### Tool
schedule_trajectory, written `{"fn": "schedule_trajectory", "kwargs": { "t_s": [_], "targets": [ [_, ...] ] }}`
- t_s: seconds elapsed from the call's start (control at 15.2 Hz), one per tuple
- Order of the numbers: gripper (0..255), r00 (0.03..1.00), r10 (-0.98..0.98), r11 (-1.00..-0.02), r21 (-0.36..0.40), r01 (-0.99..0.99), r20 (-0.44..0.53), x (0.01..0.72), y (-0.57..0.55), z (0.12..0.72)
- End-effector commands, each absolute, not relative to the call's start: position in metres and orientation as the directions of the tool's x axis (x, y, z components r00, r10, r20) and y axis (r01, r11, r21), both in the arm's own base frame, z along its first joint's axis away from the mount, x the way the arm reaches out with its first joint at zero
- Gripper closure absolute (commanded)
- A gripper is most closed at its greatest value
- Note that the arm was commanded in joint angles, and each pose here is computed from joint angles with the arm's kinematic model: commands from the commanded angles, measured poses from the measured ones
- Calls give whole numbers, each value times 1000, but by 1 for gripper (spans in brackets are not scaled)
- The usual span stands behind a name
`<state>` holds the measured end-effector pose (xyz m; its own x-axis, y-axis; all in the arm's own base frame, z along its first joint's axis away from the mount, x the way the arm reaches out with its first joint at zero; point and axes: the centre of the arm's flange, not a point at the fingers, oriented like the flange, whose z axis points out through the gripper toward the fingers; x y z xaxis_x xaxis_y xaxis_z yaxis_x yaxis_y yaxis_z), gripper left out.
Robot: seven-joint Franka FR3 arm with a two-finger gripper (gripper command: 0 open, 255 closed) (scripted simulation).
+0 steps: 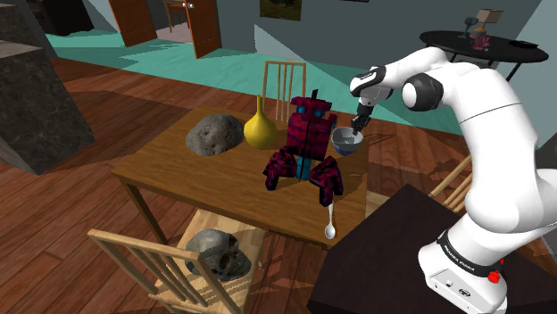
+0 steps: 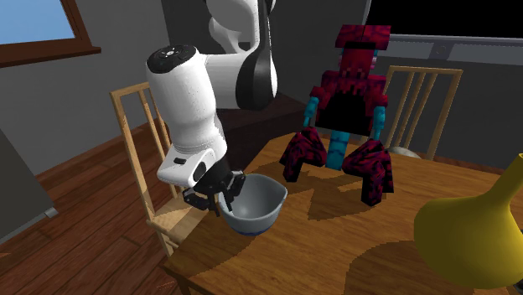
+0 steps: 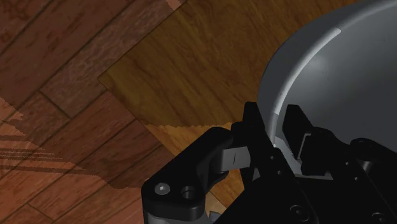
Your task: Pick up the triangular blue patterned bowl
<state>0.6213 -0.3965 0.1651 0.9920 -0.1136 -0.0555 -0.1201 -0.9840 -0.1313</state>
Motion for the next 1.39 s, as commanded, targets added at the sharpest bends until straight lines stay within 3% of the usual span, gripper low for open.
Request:
{"fn": "schedule_trajectory", "kwargs": {
  "t_s": [0.0,1.32],
  "targets": [
    [255,992,-113,-984,-132,-120,-56,621,-396,165],
    [255,992,-114,-984,-132,-120,-56,622,-396,245]
  ]
}}
